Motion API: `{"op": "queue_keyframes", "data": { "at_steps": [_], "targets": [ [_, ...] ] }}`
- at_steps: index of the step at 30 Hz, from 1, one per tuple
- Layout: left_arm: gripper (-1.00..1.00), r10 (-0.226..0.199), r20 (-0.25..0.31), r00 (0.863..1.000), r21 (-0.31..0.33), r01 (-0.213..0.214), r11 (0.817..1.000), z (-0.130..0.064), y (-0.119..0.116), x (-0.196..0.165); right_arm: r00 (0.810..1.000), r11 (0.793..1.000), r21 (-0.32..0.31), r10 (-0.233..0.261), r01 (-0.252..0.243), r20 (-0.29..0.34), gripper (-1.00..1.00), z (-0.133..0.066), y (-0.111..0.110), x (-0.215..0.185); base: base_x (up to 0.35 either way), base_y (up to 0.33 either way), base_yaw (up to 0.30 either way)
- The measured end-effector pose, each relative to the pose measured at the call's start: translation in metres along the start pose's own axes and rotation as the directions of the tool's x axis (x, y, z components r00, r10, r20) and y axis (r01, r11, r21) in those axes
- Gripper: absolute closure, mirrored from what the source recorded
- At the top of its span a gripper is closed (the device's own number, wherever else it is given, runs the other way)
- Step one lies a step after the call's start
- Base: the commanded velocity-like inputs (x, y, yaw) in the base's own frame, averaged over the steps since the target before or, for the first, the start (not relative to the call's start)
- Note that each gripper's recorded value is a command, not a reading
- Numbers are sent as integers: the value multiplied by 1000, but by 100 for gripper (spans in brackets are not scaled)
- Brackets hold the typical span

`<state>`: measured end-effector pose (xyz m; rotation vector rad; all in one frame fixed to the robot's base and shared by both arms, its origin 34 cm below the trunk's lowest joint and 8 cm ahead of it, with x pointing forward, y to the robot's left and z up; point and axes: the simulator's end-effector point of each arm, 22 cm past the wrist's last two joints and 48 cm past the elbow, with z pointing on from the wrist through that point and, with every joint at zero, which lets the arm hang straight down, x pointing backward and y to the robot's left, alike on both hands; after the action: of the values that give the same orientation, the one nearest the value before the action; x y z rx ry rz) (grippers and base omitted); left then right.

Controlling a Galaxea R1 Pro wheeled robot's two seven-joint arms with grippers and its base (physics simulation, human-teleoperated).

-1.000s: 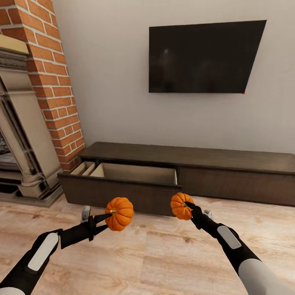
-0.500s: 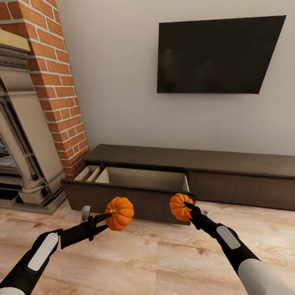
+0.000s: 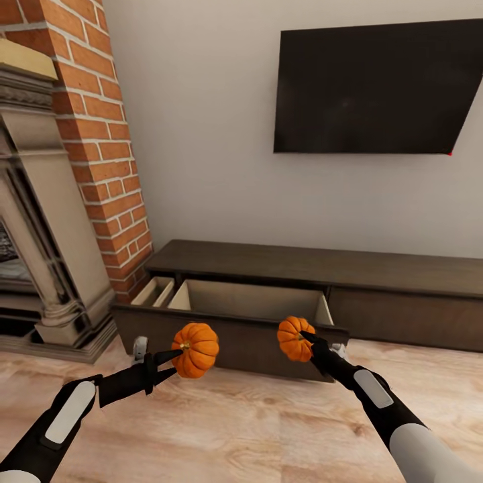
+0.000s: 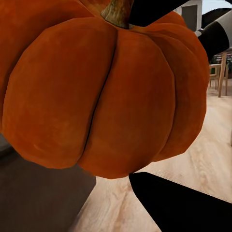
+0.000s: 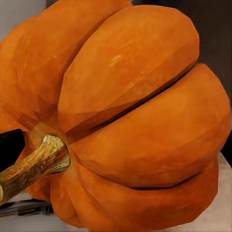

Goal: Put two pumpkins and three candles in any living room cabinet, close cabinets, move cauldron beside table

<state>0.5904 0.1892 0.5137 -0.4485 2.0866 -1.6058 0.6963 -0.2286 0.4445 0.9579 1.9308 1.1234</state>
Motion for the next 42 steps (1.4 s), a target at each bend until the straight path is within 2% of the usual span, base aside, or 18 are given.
{"op": "queue_keyframes", "data": {
  "at_steps": [6,17,31,35,38,40,42],
  "targets": [
    [100,-4,1,1000,9,4,1000,0,-3,0,1000,1000,-5,3,-3,1,100,0,2,-1,149,165,-161],
    [100,-4,16,1000,21,3,1000,-4,-8,-5,1000,1000,-10,0,0,3,100,-1,6,-1,12,12,-187],
    [100,38,36,999,50,-40,998,-13,-36,-10,1000,998,-60,-19,21,23,100,-14,40,-10,0,0,-5],
    [100,66,48,997,45,-69,997,-23,-44,-17,1000,997,-71,-22,23,18,100,-18,49,-10,0,0,0],
    [100,107,81,991,52,-112,992,-44,-60,-36,999,996,-79,-26,28,21,100,-21,55,-12,0,0,0],
    [100,102,116,988,114,-115,987,-61,-84,-50,999,996,-88,-27,29,24,100,-24,60,-14,0,0,0],
    [100,114,133,985,125,-131,984,-68,-94,-56,999,995,-94,-31,33,27,100,-26,65,-16,0,0,0]
  ]
}}
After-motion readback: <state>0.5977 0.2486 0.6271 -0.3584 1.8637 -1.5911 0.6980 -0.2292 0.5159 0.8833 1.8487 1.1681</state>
